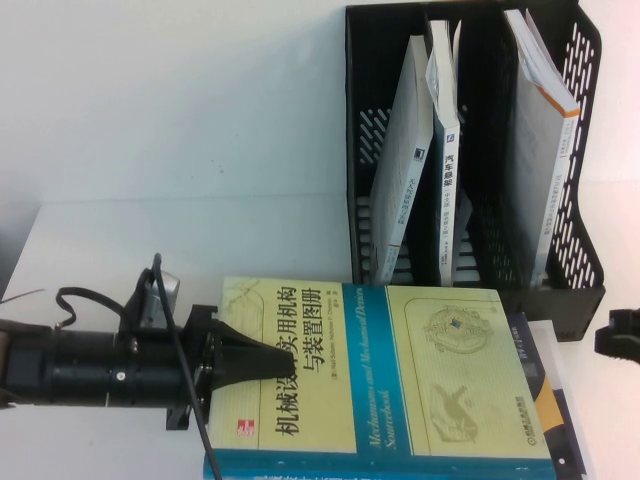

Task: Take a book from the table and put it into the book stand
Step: Pick up the book with your left arm, then place the book on the book shelf

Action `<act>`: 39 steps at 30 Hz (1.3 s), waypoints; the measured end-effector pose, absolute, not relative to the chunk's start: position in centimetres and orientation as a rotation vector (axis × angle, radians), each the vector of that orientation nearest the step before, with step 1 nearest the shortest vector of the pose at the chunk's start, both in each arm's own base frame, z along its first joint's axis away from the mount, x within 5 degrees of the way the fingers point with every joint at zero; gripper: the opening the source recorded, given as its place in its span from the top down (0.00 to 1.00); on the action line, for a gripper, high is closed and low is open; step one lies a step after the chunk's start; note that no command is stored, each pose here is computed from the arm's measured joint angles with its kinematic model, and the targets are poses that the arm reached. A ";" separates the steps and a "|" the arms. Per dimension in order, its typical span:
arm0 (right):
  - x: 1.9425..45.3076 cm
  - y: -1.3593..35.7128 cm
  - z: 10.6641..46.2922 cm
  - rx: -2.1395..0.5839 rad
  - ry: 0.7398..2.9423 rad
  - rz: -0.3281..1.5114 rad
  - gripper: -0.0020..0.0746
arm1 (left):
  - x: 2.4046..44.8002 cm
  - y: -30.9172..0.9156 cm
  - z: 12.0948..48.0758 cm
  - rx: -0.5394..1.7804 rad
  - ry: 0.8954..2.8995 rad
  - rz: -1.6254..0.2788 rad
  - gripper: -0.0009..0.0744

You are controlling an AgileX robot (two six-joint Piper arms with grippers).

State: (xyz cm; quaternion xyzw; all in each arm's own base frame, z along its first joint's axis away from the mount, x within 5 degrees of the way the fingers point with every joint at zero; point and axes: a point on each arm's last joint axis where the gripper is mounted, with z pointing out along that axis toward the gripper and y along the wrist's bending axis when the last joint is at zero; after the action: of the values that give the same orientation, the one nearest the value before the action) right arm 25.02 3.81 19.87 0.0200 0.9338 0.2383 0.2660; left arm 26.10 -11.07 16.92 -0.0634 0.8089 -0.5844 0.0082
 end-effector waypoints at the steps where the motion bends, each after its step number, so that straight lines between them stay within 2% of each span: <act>1: 25.1 3.6 19.9 0.080 2.517 0.657 0.97 | 26.0 -11.1 17.4 -0.188 2.515 -1.824 0.65; 5: 24.9 3.7 20.1 0.102 2.515 0.727 0.97 | 25.7 -10.4 19.4 -0.142 2.452 -1.803 0.72; 11: 24.9 4.4 20.6 0.007 2.459 0.815 0.97 | 24.9 -8.8 22.1 -0.113 2.425 -1.681 0.72; 24: 25.4 5.7 22.4 -0.132 2.221 1.003 0.97 | 22.4 -8.3 26.9 -0.034 2.413 -1.541 0.73; 32: 25.8 5.7 22.9 -0.069 2.163 1.033 0.97 | 22.7 -7.9 32.9 0.116 2.356 -1.358 0.73; 39: 25.7 5.8 23.0 -0.082 2.154 1.053 0.97 | 23.5 -7.7 38.0 0.127 2.292 -1.288 0.73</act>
State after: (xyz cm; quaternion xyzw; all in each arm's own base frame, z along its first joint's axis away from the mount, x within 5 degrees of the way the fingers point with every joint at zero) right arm 25.69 5.82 22.99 -0.0318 0.8368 0.4091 0.3626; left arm 23.48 -7.69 37.97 0.0468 0.8425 -0.4737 0.2521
